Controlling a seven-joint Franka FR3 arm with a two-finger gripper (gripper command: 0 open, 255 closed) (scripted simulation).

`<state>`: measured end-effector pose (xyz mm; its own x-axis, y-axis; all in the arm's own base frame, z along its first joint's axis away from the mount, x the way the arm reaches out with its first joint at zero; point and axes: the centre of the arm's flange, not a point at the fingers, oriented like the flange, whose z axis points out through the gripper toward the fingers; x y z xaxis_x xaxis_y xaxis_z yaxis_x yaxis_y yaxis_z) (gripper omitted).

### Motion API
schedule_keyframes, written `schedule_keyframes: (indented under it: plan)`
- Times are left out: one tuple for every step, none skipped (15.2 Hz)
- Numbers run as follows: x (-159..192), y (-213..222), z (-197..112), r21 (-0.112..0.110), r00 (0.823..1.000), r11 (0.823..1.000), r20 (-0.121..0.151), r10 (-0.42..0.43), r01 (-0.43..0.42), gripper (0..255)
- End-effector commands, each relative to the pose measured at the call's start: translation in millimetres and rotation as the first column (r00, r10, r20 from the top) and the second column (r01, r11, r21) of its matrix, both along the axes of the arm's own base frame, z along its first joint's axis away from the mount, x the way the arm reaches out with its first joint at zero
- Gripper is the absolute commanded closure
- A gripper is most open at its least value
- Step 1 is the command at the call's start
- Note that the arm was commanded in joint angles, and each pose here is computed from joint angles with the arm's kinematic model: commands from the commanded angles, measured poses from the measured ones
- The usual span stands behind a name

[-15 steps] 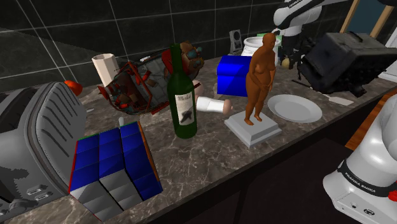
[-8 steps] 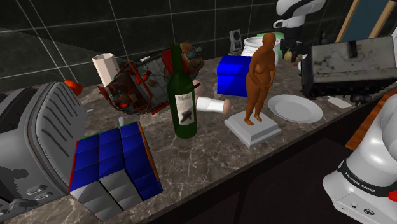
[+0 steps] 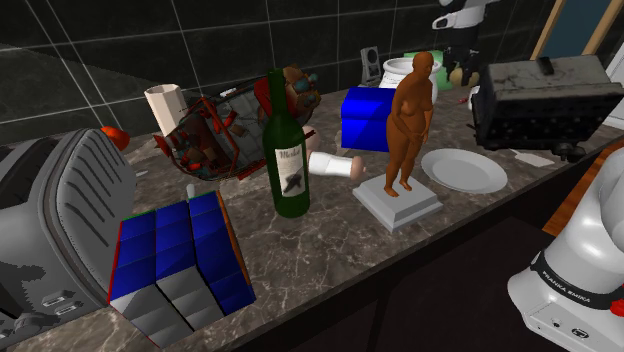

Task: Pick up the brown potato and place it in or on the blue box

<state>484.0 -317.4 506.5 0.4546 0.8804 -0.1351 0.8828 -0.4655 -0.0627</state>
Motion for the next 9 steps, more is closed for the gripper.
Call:
schedule_keyframes:
  plan:
    - [1, -1, 12, 0.0, 1.0, 1.0, 0.0, 0.0, 0.0, 255]
    - [1, -1, 17, 0.0, 1.0, 1.0, 0.0, 0.0, 0.0, 255]
    - [1, -1, 22, 0.0, 1.0, 1.0, 0.0, 0.0, 0.0, 255]
    - [1, -1, 27, 0.0, 1.0, 1.0, 0.0, 0.0, 0.0, 255]
    - [1, -1, 33, 0.0, 1.0, 1.0, 0.0, 0.0, 0.0, 255]
    - [1, -1, 38, 0.0, 1.0, 1.0, 0.0, 0.0, 0.0, 255]
    - [1, -1, 43, 0.0, 1.0, 1.0, 0.0, 0.0, 0.0, 255]
    - [1, -1, 48, 0.0, 1.0, 1.0, 0.0, 0.0, 0.0, 255]
    - [1, -1, 54, 0.0, 1.0, 1.0, 0.0, 0.0, 0.0, 255]
